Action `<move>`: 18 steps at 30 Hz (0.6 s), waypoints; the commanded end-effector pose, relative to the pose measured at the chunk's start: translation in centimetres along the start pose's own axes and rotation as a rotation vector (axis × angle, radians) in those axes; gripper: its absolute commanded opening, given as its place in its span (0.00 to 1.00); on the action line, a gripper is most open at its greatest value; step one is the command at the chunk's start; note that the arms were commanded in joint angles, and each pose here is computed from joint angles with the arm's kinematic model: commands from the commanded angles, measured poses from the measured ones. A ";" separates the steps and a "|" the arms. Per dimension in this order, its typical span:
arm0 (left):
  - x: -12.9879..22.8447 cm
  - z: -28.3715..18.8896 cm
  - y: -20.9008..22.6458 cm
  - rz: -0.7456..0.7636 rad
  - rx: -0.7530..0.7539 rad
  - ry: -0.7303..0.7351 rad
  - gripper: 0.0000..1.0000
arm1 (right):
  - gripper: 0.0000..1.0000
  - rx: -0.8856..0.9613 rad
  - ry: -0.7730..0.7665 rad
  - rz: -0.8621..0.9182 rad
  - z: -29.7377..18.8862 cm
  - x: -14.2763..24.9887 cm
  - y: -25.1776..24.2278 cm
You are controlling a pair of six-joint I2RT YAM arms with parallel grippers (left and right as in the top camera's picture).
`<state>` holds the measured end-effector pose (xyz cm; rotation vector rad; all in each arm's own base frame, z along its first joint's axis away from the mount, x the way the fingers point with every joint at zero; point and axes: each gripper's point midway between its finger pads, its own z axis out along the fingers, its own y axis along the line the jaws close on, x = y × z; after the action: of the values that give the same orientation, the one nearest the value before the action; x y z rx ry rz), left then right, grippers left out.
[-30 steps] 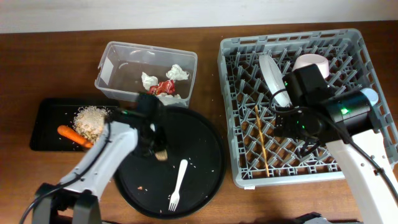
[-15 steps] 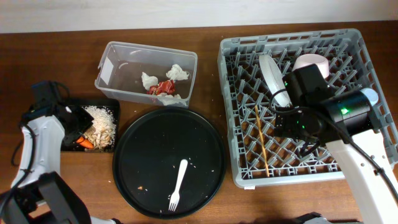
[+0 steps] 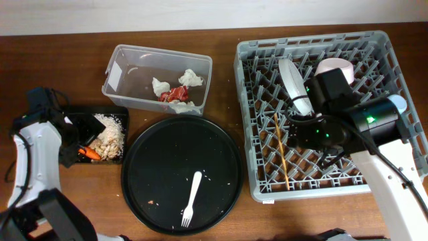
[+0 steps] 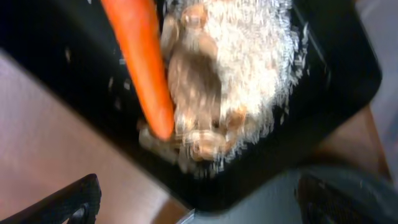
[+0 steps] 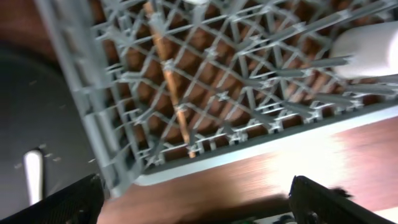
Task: Sort waste into correct bins and load items into the dishwasher rack
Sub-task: 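Reach the right gripper over the round tray toward the white fork, then grasp the white plastic fork with the right gripper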
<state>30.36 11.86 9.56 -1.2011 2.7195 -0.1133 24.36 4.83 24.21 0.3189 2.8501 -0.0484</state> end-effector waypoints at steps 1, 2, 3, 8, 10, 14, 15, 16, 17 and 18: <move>1.4 -1.3 0.6 0.003 -0.013 0.040 0.99 | 0.98 -0.189 0.083 -0.060 -0.2 1.4 3.2; 1.7 -1.3 0.9 0.002 -0.029 0.050 0.99 | 0.98 -0.229 0.099 -0.076 -0.4 1.8 4.0; 1.9 -1.3 1.2 0.001 -0.048 0.057 0.99 | 0.98 -0.280 0.116 -0.096 -0.7 2.3 5.2; 1.9 -1.3 1.3 0.001 -0.048 0.058 0.99 | 0.98 -0.385 0.126 -0.153 -1.9 4.5 10.6; 1.9 -1.3 1.2 0.002 -0.047 0.056 0.99 | 0.99 -0.382 0.143 -0.135 -1.8 5.9 13.1; 1.9 -1.3 1.2 0.002 -0.047 0.055 0.99 | 0.99 -0.336 0.211 -0.165 0.7 9.3 18.6; 1.8 -1.3 1.2 0.002 -0.047 0.055 0.99 | 0.99 -0.298 0.223 -0.151 1.6 10.0 19.3; 1.8 -1.3 1.2 0.002 -0.047 0.055 0.99 | 0.99 -0.262 0.235 -0.139 2.6 10.7 19.8; 1.8 -1.3 1.2 0.002 -0.047 0.055 0.99 | 0.99 -0.226 0.250 -0.126 3.7 11.5 20.6; 1.8 -1.3 1.2 0.002 -0.047 0.055 0.99 | 0.99 -0.198 0.271 -0.120 5.0 12.5 21.7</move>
<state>27.90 10.88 9.76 -1.2436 2.8031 -0.1076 19.27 26.59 19.26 -0.0568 3.0565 0.4068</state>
